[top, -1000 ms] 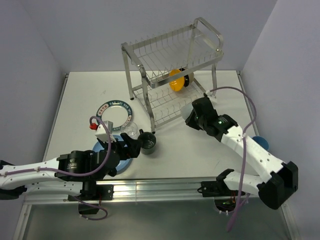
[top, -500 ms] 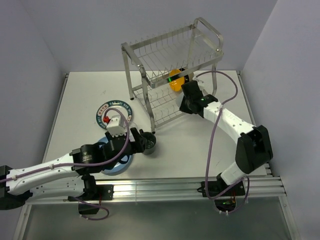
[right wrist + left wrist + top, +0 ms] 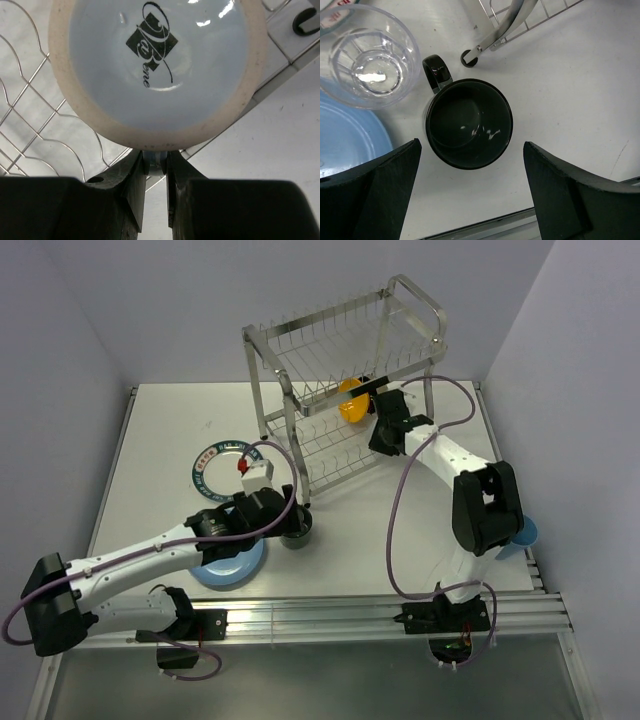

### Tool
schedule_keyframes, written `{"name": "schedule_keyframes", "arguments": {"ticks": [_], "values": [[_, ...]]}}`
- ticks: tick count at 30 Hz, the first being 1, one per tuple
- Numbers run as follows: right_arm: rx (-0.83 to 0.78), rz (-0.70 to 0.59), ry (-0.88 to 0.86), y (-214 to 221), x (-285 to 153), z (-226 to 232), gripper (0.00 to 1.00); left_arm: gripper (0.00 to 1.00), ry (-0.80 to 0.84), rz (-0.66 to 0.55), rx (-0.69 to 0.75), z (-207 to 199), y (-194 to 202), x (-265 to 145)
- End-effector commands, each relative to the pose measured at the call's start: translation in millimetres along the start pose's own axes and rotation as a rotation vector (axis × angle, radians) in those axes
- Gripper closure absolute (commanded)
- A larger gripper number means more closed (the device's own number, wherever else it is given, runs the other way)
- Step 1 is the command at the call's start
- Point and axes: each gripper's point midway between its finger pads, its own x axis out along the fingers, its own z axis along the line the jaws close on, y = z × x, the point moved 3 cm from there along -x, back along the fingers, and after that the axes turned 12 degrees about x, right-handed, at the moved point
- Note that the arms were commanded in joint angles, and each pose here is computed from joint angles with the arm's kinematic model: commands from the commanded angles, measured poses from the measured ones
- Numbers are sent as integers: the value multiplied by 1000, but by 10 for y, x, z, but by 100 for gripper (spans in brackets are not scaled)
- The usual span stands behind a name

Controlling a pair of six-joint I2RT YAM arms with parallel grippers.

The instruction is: Load the mixed dishes into the dish rack

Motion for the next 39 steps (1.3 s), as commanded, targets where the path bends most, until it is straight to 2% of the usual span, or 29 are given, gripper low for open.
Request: {"name": "schedule_keyframes", "arguments": {"ticks": [1,9,14,15,19,20,21,26,34,36,39], "values": [[9,-132,-82,-431,-48,268,100,11,57,-1,-10,-90,5,132],[-50,-154,58,-453,147,66,99,14,31,86,-6,-47,160,404],[-64,-151,105,-427,183,-10,81,16,5,111,-22,12,222,390],[-61,-156,114,-434,186,-30,68,16,4,112,-26,23,230,380],[-60,-170,122,-444,139,-61,44,17,2,102,-49,86,254,313],[-63,-170,120,-432,140,-71,11,17,0,105,-52,94,263,309],[-61,-174,118,-439,115,-74,1,17,-1,109,-53,102,277,307],[-55,-170,95,-415,12,-83,0,19,7,143,-56,105,376,327],[41,-201,10,-365,-500,-136,0,28,-6,201,-34,124,555,437],[73,-201,-25,-272,-652,-181,1,34,-14,205,-36,133,585,471],[78,-205,-76,-90,-876,-208,1,48,-17,216,-31,119,621,528]]}}
